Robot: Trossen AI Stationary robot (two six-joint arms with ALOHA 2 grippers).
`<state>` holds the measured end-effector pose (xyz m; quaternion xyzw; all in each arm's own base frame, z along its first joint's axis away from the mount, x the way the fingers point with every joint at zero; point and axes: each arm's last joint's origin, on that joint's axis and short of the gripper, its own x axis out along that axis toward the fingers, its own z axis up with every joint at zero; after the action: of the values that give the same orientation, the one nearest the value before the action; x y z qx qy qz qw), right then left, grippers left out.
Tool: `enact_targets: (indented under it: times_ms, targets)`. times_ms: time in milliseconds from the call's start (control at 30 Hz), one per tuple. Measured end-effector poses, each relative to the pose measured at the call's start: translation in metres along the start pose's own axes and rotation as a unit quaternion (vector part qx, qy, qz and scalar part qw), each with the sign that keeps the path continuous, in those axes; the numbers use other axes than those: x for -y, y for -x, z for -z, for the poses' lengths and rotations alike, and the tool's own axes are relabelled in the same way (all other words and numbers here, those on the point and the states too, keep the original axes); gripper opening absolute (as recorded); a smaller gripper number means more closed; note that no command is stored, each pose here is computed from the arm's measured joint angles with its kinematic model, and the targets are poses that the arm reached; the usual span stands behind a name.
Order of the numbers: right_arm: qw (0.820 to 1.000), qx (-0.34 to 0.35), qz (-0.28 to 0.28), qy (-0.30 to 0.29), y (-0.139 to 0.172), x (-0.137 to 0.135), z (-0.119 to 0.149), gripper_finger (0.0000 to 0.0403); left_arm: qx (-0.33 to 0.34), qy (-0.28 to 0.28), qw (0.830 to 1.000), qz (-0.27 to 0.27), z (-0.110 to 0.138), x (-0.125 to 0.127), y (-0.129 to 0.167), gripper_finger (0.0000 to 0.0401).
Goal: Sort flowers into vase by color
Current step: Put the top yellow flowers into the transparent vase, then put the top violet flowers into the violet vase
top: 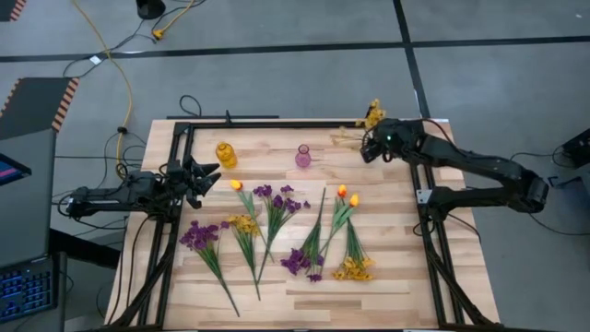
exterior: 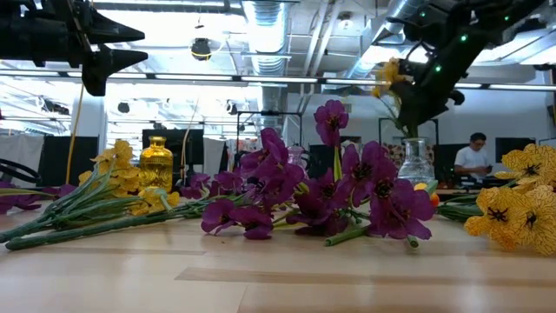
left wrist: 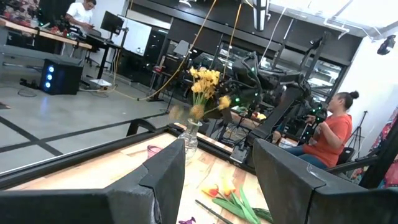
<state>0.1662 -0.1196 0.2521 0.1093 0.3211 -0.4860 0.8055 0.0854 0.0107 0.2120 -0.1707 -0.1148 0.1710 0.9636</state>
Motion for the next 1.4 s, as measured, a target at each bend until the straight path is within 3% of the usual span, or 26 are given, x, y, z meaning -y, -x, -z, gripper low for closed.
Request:
enact_targets:
  times_ms: [733,900,1067,1400]
  targets:
    - [0.993,-0.113,-0.013,-0.018,0.042,0.013,-0.022,0.0235,0.007,0.026,1.000,0.008,-0.002,0.001,0.000,0.0177]
    - [0.992,-0.122,-0.034,-0.020,0.047,0.013,-0.025,0.0235,0.007,0.017,1.000,0.016,-0.019,0.006,0.002,0.0177]
    - [0.991,-0.127,-0.034,-0.017,0.047,0.013,-0.024,0.0235,-0.039,-0.014,0.999,0.001,-0.039,0.014,0.000,0.0177]
    - [0.990,-0.126,-0.054,0.006,0.052,0.003,-0.022,0.0235,-0.173,-0.023,0.984,-0.033,-0.082,0.039,-0.025,0.0177]
